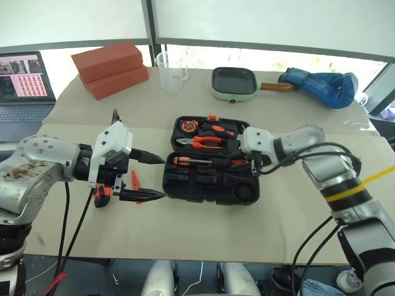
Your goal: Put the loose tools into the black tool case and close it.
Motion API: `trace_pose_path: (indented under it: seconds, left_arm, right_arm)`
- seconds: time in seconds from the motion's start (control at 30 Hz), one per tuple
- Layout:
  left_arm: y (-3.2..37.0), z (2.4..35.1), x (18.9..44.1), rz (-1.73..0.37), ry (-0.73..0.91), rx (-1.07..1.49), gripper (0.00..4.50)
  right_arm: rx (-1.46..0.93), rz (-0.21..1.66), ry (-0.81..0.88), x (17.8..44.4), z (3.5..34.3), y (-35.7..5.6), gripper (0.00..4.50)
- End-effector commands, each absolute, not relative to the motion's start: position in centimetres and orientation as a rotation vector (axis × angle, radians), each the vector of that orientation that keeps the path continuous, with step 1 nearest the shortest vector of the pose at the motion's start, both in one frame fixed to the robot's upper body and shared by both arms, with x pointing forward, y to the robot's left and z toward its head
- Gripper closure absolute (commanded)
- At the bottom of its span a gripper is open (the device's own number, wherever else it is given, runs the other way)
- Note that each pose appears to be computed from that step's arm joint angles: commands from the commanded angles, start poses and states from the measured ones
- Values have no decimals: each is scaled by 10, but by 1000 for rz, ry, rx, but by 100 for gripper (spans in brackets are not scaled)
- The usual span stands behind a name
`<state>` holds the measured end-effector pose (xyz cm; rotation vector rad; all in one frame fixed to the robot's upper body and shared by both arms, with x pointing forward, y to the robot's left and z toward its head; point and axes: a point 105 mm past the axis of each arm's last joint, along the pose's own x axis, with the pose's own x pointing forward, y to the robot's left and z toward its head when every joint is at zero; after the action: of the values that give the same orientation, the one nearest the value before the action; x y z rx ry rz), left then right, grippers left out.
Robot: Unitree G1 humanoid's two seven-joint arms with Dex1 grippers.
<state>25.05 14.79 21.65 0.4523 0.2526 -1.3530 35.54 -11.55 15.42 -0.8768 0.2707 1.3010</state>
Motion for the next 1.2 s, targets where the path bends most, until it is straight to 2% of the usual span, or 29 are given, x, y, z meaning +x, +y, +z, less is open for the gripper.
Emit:
trace_pose_path:
  seconds: [0.03,0.5,0.57,0.6,0.63,0.73,0.83,0.97,1.07,1.1,1.13,1.2]
  left_arm:
    - [145,229,249,-1327,182,481,0]
    - [138,230,254,-1319,155,511,0]
    - [137,231,255,-1323,152,515,0]
    - [137,231,255,-1324,151,516,0]
    - [137,231,256,-1324,151,516,0]
    - [137,230,257,-1326,152,516,0]
    - [137,229,258,-1329,154,516,0]
    - [137,226,260,-1331,157,517,0]
    - [136,225,261,-1334,156,522,0]
    - [136,225,262,-1336,155,523,0]
    - [135,225,262,-1337,155,523,0]
    - [135,224,262,-1338,153,526,0]
  right_arm:
    - [-955,1313,260,360,155,-119,349]
    - [-871,1294,343,354,134,-122,349]
    - [-872,1288,345,353,133,-123,249]
    - [-868,1290,348,351,133,-123,236]
    - [-863,1294,348,350,134,-122,189]
    - [-828,1298,321,347,143,-118,86]
    - [-739,1307,282,344,161,-110,3]
    - [-649,1311,270,341,169,-101,3]
    - [-621,1291,277,344,165,-98,75]
    - [-601,1282,281,345,161,-95,121]
    - [-587,1277,284,346,159,-93,143]
    - [-560,1272,294,346,155,-89,216]
